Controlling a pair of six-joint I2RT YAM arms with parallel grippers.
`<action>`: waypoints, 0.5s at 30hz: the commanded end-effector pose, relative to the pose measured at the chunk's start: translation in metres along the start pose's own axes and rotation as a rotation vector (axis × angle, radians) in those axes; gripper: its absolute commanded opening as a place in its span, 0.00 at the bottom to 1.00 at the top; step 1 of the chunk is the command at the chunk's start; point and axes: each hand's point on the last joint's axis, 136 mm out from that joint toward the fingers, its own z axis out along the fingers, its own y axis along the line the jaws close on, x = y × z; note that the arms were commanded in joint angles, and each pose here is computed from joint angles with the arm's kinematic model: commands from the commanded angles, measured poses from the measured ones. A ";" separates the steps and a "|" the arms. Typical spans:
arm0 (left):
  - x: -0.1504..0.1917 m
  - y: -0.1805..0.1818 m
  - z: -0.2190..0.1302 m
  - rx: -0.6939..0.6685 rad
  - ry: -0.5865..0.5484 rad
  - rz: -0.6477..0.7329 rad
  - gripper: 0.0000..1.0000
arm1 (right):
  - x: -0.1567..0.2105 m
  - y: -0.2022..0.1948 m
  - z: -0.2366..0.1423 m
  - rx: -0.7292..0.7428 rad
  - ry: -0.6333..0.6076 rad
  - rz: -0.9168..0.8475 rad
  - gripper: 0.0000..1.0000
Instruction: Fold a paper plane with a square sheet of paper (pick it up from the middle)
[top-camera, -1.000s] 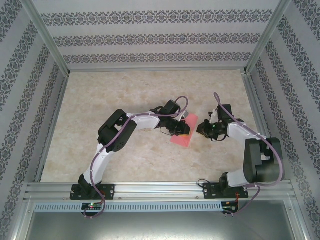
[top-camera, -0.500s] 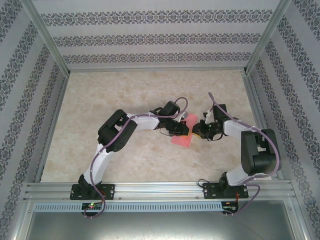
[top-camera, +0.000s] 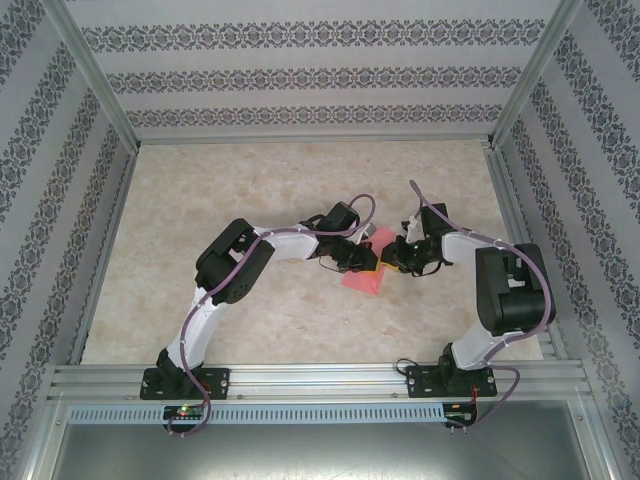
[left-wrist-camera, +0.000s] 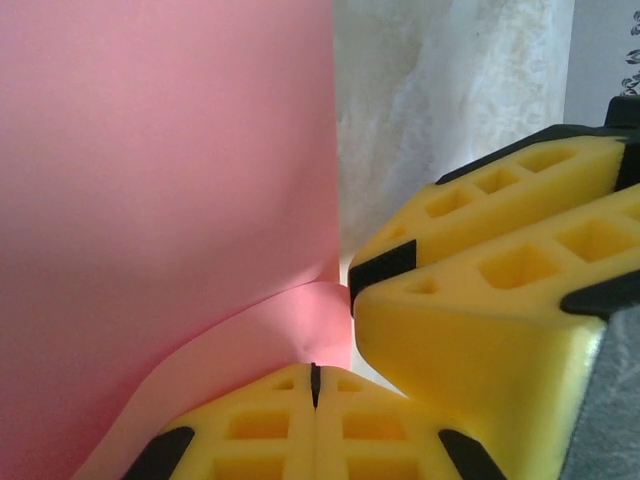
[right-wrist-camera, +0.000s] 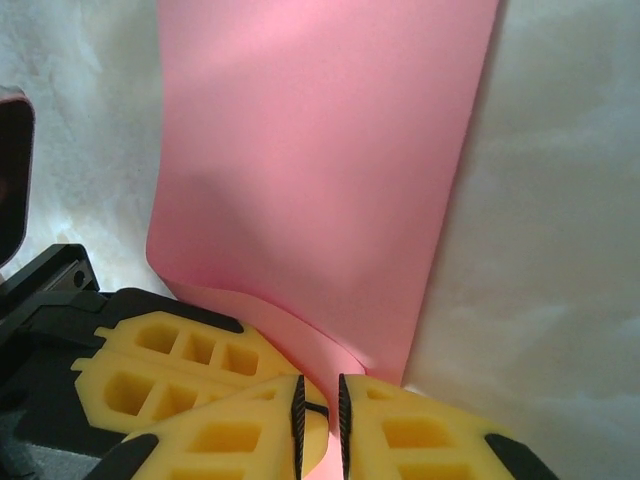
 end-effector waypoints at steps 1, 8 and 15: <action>-0.005 -0.018 -0.012 0.037 -0.014 0.049 0.02 | -0.001 -0.004 0.002 0.048 0.007 -0.041 0.19; -0.004 -0.016 -0.012 0.034 -0.012 0.042 0.02 | -0.003 -0.004 0.001 0.057 -0.015 -0.055 0.25; -0.005 -0.016 -0.012 0.034 -0.015 0.042 0.03 | 0.008 0.002 0.009 -0.009 0.026 -0.049 0.23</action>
